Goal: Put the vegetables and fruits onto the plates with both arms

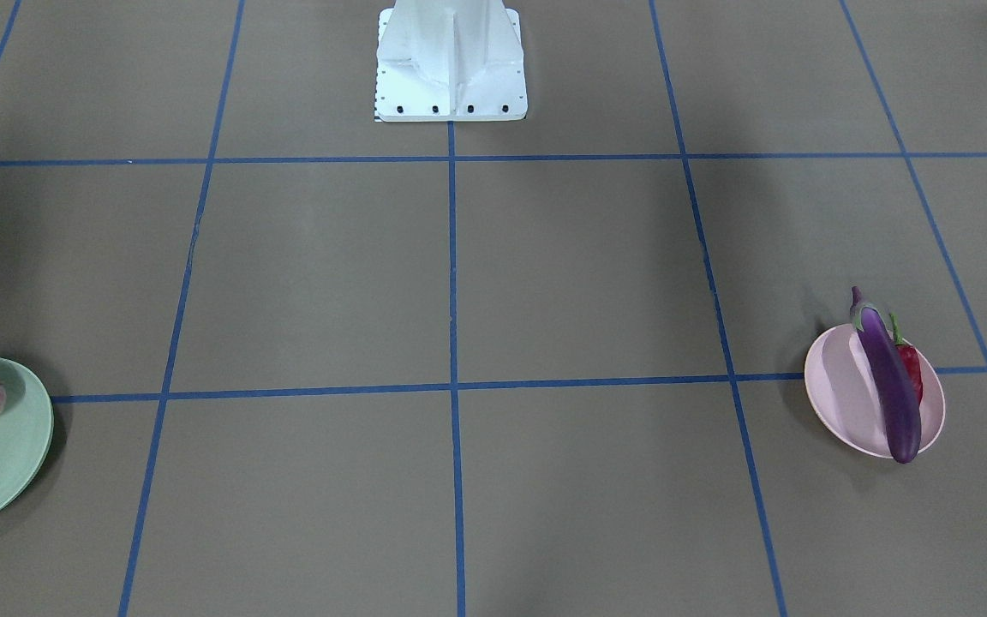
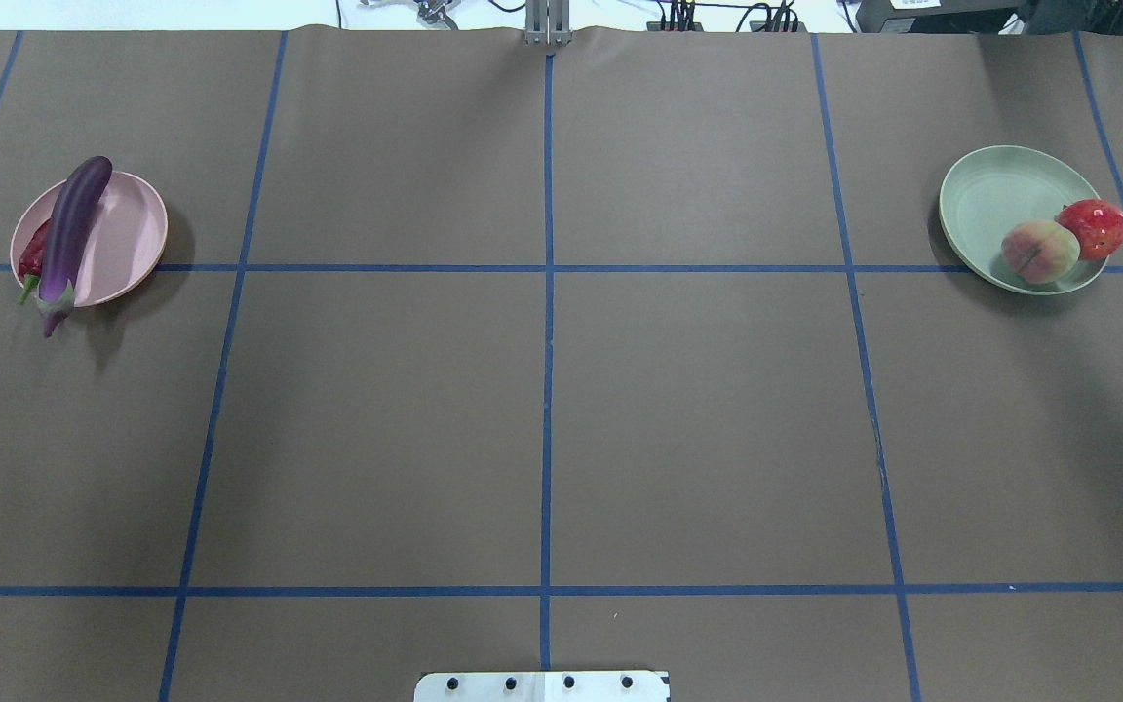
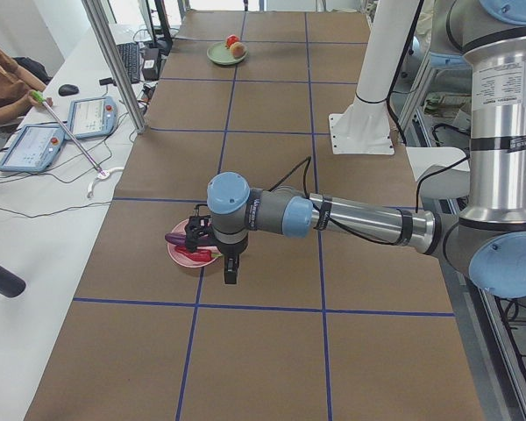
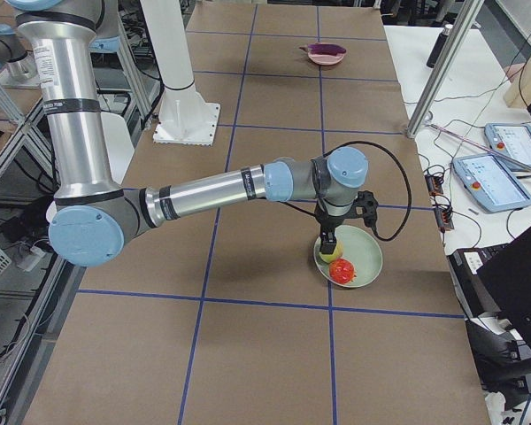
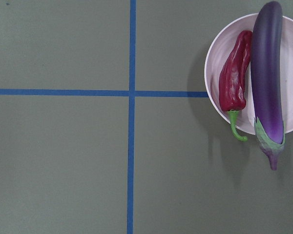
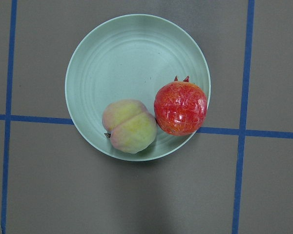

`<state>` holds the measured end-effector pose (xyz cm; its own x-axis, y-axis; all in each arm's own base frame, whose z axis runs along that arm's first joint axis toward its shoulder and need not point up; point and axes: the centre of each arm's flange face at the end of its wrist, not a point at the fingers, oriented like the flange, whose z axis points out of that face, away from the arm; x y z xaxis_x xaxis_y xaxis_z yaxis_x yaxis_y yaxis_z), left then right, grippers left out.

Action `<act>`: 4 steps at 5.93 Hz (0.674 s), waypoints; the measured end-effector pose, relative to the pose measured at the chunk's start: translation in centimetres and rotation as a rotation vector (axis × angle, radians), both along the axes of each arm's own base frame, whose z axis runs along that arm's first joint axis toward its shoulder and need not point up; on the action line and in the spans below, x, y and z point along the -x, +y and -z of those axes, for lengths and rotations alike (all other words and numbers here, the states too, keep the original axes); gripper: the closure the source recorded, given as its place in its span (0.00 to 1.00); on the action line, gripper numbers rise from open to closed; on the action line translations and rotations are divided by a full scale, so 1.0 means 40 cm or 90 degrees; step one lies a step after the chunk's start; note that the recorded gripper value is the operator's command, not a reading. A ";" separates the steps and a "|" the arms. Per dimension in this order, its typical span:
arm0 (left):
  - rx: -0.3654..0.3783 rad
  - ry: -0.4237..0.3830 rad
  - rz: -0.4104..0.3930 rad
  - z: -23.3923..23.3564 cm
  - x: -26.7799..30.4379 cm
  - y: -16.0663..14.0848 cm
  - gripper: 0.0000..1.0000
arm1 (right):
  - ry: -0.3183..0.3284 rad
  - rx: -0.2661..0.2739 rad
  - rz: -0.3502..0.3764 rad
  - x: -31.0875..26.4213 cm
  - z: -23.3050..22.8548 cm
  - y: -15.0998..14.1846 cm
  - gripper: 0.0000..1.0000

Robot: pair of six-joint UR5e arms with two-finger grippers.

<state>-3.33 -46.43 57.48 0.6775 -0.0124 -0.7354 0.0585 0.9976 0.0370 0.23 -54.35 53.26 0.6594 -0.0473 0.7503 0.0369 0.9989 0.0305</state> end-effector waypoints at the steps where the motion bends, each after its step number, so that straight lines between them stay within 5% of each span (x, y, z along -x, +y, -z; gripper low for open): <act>1: -0.002 0.011 -0.001 0.010 -0.003 0.002 0.00 | 0.002 0.003 0.003 0.004 -0.010 0.000 0.00; 4: -0.009 0.019 -0.003 0.023 -0.004 0.003 0.00 | 0.004 0.013 0.004 0.006 -0.034 0.009 0.00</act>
<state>-3.16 -46.30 56.58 0.6557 0.0011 -0.7550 0.0552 0.9972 0.0495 0.01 -53.98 54.63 0.6642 -0.0359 0.7466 0.0438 0.9990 0.0091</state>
